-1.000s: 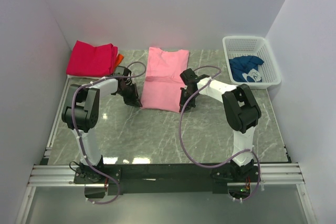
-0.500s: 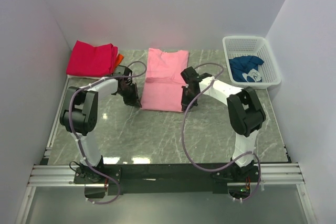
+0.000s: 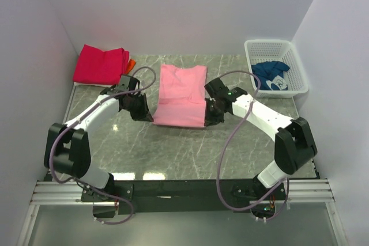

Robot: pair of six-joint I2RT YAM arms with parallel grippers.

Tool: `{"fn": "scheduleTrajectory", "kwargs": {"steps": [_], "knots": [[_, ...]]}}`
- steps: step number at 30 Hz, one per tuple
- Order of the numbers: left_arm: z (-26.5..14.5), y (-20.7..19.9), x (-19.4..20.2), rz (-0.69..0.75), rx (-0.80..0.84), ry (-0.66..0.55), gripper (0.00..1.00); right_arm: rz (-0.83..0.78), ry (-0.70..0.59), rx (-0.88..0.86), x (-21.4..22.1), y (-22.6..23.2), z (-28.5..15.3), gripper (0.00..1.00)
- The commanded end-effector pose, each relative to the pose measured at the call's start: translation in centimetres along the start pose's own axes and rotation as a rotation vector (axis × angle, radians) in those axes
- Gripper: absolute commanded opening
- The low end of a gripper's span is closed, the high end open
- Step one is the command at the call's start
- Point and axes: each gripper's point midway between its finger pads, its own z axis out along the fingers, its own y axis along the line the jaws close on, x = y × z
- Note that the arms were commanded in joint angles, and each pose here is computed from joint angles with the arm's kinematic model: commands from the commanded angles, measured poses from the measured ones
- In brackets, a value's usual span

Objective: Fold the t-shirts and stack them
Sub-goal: Fold the tshirt

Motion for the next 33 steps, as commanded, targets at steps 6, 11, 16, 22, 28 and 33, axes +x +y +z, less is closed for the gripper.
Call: {"fn": "scheduleTrajectory", "kwargs": {"steps": [6,11,16,22,28,33], "knots": [[-4.8,-1.8,3.5,-0.014,0.005,-0.051,0.0,-0.001,-0.054,0.066,3.8,-1.5,-4.4,0.0],[-7.3,-2.7,3.7,-0.014,0.027,-0.096,0.0,0.006,-0.103,0.075,4.1,-1.2,-6.9,0.0],[-7.5,-3.7,2.6,0.004,0.049,-0.107,0.0,0.022,-0.168,0.074,2.6,-0.8,-8.4,0.0],[-6.7,-5.1,0.1,0.012,0.064,-0.128,0.0,0.024,-0.189,0.072,-0.1,0.3,-7.5,0.0],[-5.4,-6.6,-3.3,0.018,0.079,-0.13,0.0,0.038,-0.205,0.078,-3.8,0.5,-6.9,0.0],[-4.4,-6.9,-6.3,0.018,0.072,-0.128,0.0,0.053,-0.221,0.074,-7.1,0.8,-6.8,0.0]]}}
